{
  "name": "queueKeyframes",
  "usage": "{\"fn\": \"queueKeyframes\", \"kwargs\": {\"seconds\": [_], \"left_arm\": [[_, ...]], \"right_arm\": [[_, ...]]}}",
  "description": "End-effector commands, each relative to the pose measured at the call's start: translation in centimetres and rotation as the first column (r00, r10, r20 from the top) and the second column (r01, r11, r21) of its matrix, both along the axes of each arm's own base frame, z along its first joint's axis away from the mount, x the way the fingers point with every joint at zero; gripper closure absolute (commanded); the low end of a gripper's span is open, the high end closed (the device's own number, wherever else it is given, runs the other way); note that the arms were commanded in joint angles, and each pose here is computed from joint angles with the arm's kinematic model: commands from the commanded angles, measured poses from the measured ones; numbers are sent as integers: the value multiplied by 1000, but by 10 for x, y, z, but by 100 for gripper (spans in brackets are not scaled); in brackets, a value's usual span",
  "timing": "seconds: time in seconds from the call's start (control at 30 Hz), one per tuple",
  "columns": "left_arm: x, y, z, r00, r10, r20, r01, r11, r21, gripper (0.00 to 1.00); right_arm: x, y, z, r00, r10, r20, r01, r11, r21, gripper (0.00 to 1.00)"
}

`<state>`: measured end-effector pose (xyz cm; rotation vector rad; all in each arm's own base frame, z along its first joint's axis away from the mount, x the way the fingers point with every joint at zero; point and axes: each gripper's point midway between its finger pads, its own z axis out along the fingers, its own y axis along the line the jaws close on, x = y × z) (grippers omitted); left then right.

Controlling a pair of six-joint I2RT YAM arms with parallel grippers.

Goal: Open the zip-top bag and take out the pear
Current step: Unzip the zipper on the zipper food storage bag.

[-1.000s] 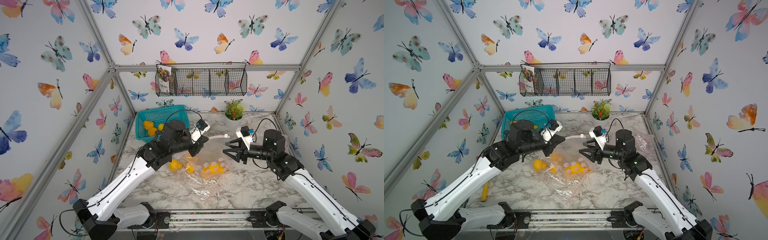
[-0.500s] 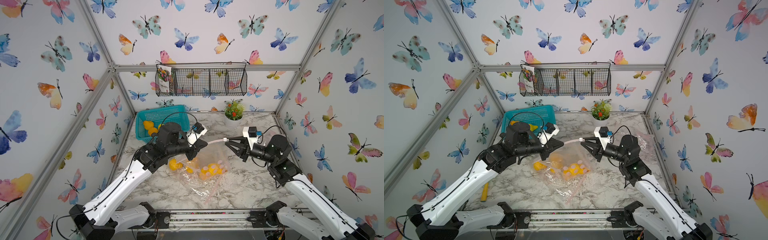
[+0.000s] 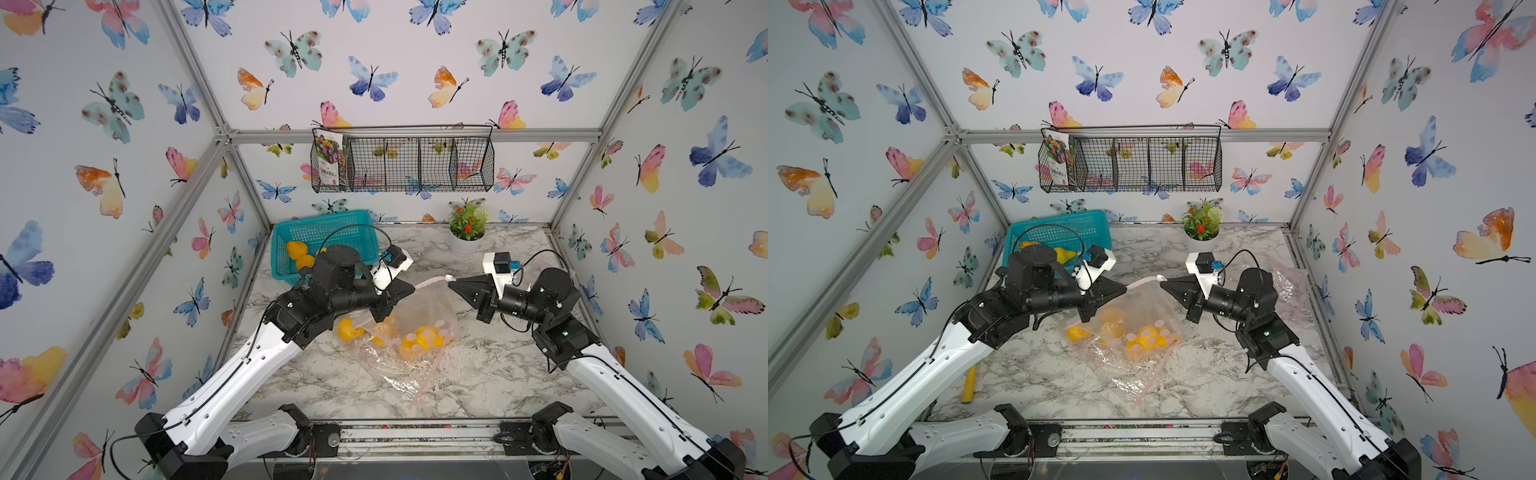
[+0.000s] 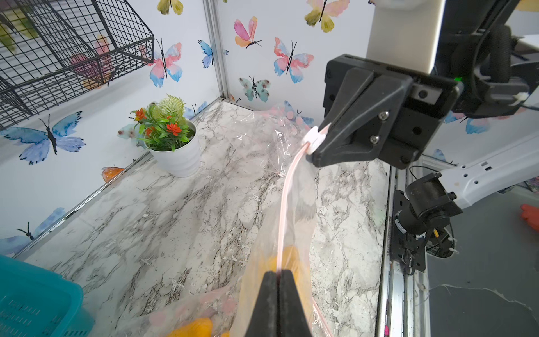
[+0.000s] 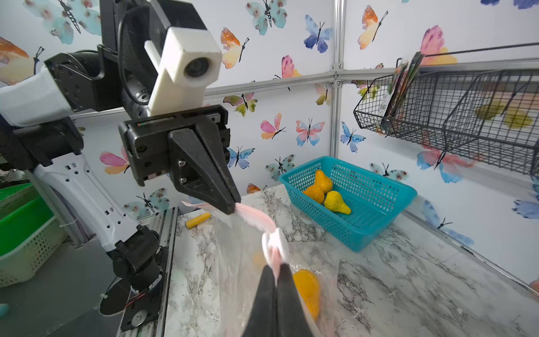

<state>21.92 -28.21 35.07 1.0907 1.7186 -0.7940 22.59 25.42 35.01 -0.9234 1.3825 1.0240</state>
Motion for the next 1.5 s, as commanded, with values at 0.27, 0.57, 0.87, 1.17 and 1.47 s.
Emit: {"fn": "queueKeyframes", "kwargs": {"seconds": [0.27, 0.57, 0.87, 1.17, 1.47], "left_arm": [[-8, -27, 47, 985, -163, 51, 168, 980, -110, 45], [-19, -64, 44, 933, -359, 36, 360, 928, -95, 52], [-16, -73, 30, 931, -363, 33, 364, 930, -52, 80], [-15, -62, 22, 946, -318, 56, 320, 947, -24, 98], [3, -17, 2, 982, -188, 11, 189, 982, -9, 99]], "right_arm": [[-11, 8, 2, 995, 100, 1, -100, 995, 1, 98], [-19, 9, 9, 990, 140, -6, -140, 990, 1, 98], [-25, 8, 15, 987, 159, -10, -159, 987, 2, 98], [-19, -1, 24, 998, 60, 29, -61, 998, 4, 97], [-13, -23, 46, 987, -115, 112, 110, 993, 43, 97]]}}
